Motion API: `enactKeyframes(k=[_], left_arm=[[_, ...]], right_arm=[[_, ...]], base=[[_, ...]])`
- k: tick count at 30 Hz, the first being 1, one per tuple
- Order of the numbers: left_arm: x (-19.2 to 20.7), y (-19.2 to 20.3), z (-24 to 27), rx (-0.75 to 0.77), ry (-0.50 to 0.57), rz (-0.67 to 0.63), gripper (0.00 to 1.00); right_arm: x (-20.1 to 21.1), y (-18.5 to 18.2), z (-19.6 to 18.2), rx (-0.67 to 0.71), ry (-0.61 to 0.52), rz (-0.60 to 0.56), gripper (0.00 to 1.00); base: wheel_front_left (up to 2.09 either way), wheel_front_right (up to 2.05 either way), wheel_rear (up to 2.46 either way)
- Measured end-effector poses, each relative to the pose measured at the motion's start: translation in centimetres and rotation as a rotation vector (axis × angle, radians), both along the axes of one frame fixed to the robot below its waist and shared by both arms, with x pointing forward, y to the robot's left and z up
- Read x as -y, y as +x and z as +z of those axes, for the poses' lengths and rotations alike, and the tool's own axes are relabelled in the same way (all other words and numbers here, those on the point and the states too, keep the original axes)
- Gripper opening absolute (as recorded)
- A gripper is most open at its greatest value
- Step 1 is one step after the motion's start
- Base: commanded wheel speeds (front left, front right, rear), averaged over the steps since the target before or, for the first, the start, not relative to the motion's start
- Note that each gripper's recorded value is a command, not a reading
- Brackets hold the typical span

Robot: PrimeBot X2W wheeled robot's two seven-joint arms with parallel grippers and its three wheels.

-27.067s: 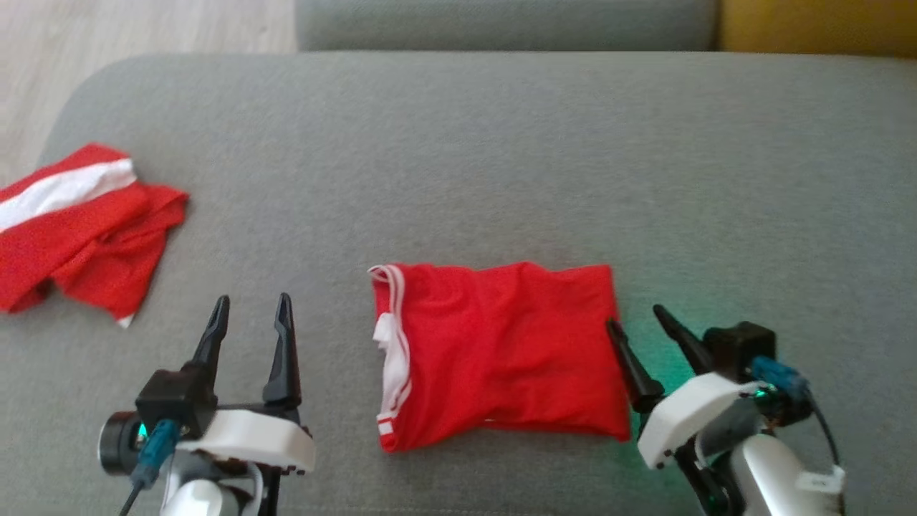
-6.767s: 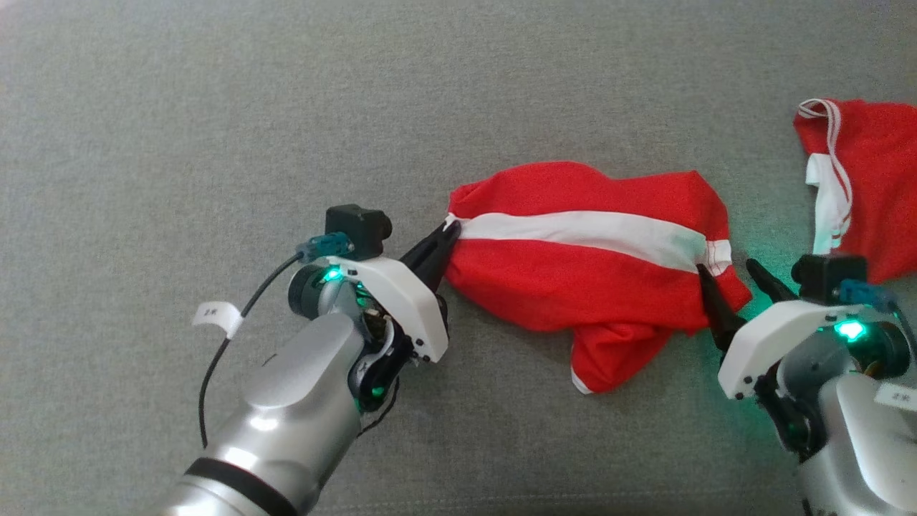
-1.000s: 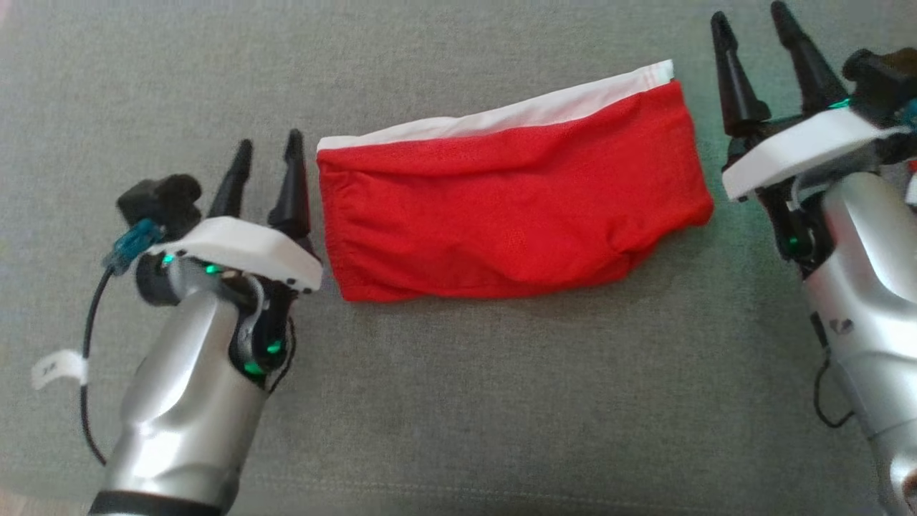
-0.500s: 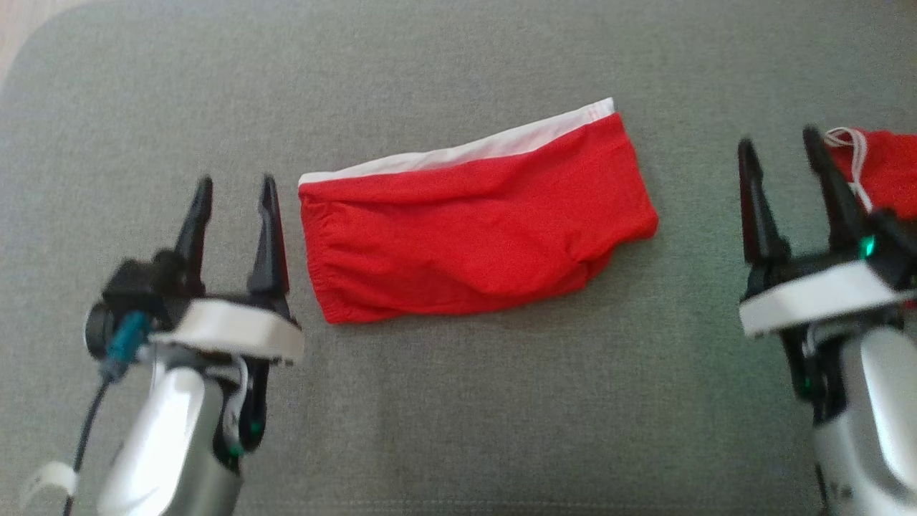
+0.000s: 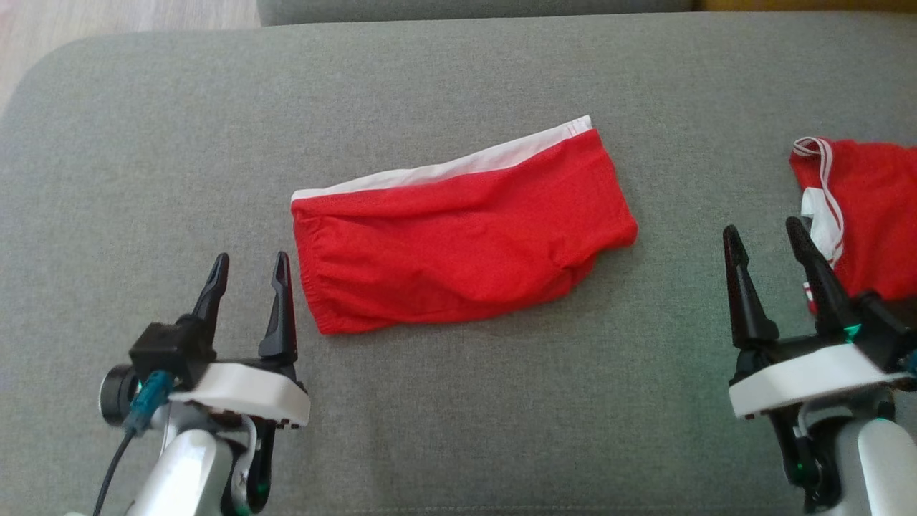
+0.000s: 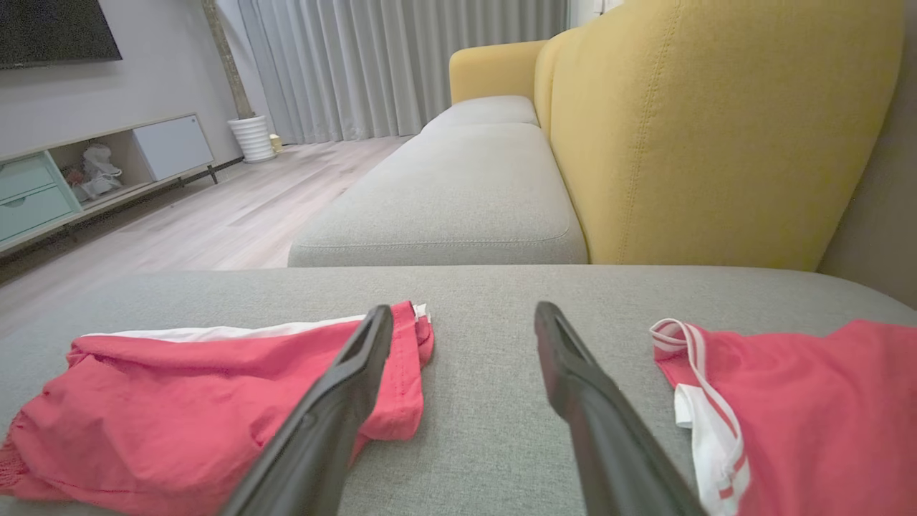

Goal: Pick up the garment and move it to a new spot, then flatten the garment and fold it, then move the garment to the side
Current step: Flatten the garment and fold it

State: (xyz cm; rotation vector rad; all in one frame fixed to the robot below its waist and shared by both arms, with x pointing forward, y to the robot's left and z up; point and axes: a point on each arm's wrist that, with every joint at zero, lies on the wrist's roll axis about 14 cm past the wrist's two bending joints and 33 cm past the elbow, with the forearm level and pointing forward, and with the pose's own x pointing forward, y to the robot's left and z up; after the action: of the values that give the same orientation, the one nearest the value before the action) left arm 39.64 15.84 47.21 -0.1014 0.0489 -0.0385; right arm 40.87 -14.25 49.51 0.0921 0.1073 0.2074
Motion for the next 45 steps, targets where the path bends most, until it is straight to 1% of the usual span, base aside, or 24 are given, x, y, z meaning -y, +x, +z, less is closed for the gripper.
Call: enactKeyframes(k=[10, 20, 24, 27, 31, 34, 37, 40, 45], left_arm=[[-0.1, -0.2, 0.2, 0.005, 0.004, 0.006, 1.0], [0.0, -0.1, -0.2, -0.007, 0.0, 0.006, 1.0], [-0.1, 0.1, -0.8, -0.023, -0.003, 0.011, 1.0], [-0.1, 0.6, -1.0, -0.027, -0.009, 0.016, 1.0], [-0.1, 1.6, -1.0, -0.021, -0.024, 0.03, 1.0], [-0.4, 1.9, -1.3, -0.028, -0.029, 0.043, 1.0], [-0.7, 1.8, -1.5, -0.035, -0.036, 0.059, 1.0], [-1.0, 1.7, -1.6, -0.038, -0.04, 0.075, 1.0], [-1.1, 1.7, -1.4, -0.032, -0.037, 0.075, 1.0]], right_arm=[[0.0, -0.1, 0.5, 0.007, 0.004, -0.003, 1.0], [0.4, 0.1, -0.1, -0.018, -0.002, -0.013, 1.0], [0.1, 0.8, -2.0, -0.079, -0.021, 0.009, 1.0], [-0.8, 2.4, -3.7, -0.125, -0.047, 0.051, 1.0], [-3.2, 5.0, -5.9, -0.18, -0.073, 0.132, 1.0], [-5.1, 6.2, -8.2, -0.251, -0.079, 0.185, 1.0], [-6.5, 6.4, -10.7, -0.331, -0.086, 0.222, 1.0], [-7.9, 5.8, -12.8, -0.406, -0.078, 0.247, 1.0], [-9.2, 6.1, -12.9, -0.426, -0.054, 0.265, 1.0]], base=[[0.0, 0.0, 0.0], [0.0, 0.0, 0.0], [0.0, 0.0, 0.0], [0.0, 0.0, 0.0], [0.0, 0.0, 0.0], [0.0, 0.0, 0.0], [0.0, 0.0, 0.0], [0.0, 0.0, 0.0], [0.0, 0.0, 0.0]])
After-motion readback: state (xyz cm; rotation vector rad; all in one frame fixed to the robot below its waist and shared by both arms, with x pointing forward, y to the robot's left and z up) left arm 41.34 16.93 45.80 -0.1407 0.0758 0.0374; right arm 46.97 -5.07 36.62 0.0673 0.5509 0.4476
